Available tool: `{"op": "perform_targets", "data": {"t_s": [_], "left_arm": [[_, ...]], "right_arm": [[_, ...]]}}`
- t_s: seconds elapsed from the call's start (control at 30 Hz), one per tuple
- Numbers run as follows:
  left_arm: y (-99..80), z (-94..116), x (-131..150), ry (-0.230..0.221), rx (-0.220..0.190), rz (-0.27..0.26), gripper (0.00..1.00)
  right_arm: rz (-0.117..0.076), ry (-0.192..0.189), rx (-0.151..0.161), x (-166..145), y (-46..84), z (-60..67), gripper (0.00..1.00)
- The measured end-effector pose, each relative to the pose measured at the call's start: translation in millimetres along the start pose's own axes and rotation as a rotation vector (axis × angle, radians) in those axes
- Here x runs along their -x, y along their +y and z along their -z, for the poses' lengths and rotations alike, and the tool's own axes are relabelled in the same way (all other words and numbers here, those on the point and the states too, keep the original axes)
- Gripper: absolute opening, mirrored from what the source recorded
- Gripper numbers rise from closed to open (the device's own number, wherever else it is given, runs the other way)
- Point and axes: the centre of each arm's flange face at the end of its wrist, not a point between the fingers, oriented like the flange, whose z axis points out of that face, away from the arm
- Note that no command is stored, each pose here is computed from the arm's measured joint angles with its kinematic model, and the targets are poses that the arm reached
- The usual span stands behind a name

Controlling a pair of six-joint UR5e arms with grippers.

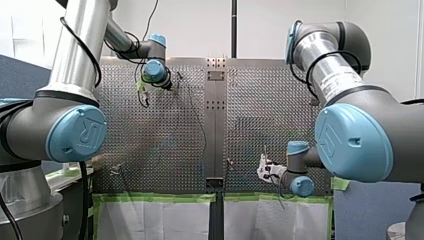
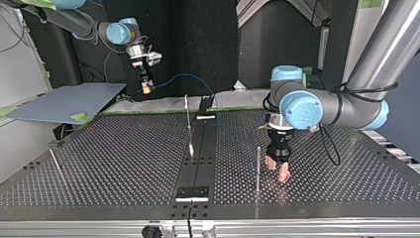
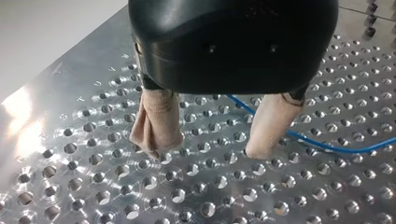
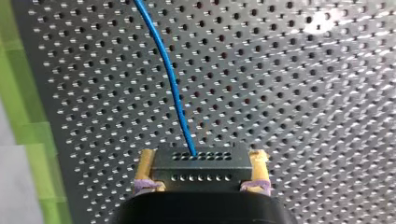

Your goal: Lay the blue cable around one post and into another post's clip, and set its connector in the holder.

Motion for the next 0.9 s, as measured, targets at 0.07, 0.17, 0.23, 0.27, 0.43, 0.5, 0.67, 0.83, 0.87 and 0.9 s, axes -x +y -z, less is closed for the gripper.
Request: {"op": "perform_targets", "data": {"t_s": [0.07, 0.17, 0.23, 0.27, 0.43, 0.5, 0.67, 0.83, 0.87, 0.9], "left_arm": [[-0.5, 0.3, -0.3, 0.001, 0.0, 0.001, 1.0], [-1.2, 1.5, -1.6, 0.006, 0.002, 0.007, 1.0], [-0.2, 3.4, -4.7, 0.015, 0.008, 0.013, 1.0], [0.3, 4.0, -6.0, 0.019, 0.011, 0.015, 1.0], [5.7, 8.6, -16.6, 0.042, 0.024, 0.034, 1.0], [6.8, 10.6, -20.4, 0.052, 0.028, 0.042, 1.0], [13.0, 15.3, -26.0, 0.065, 0.054, 0.065, 1.0], [18.2, 26.8, -22.9, 0.053, 0.063, 0.089, 1.0], [18.5, 29.0, -21.8, 0.049, 0.061, 0.092, 1.0], [18.6, 32.1, -20.5, 0.042, 0.058, 0.097, 1.0]], "right_arm": [[0.005, 0.013, -0.003, -9.6, -0.8, -3.1, 0.0], [0.018, 0.029, -0.009, -22.8, -3.5, -7.0, 0.0], [0.032, 0.04, -0.013, -31.8, -5.8, -9.5, 0.0], [0.038, 0.046, -0.014, -35.8, -6.8, -10.7, 0.0], [0.062, 0.09, -0.024, -59.3, -12.8, -17.7, 0.0], [0.07, 0.108, -0.028, -68.3, -14.7, -20.1, 0.0], [0.088, 0.154, -0.033, -94.3, -18.0, -26.0, 0.0], [0.11, 0.178, -0.015, -108.7, -18.3, -28.3, 0.0], [0.112, 0.177, -0.008, -107.1, -17.7, -27.9, 0.0], [0.114, 0.174, -0.001, -104.8, -16.7, -27.5, 0.0]]}}
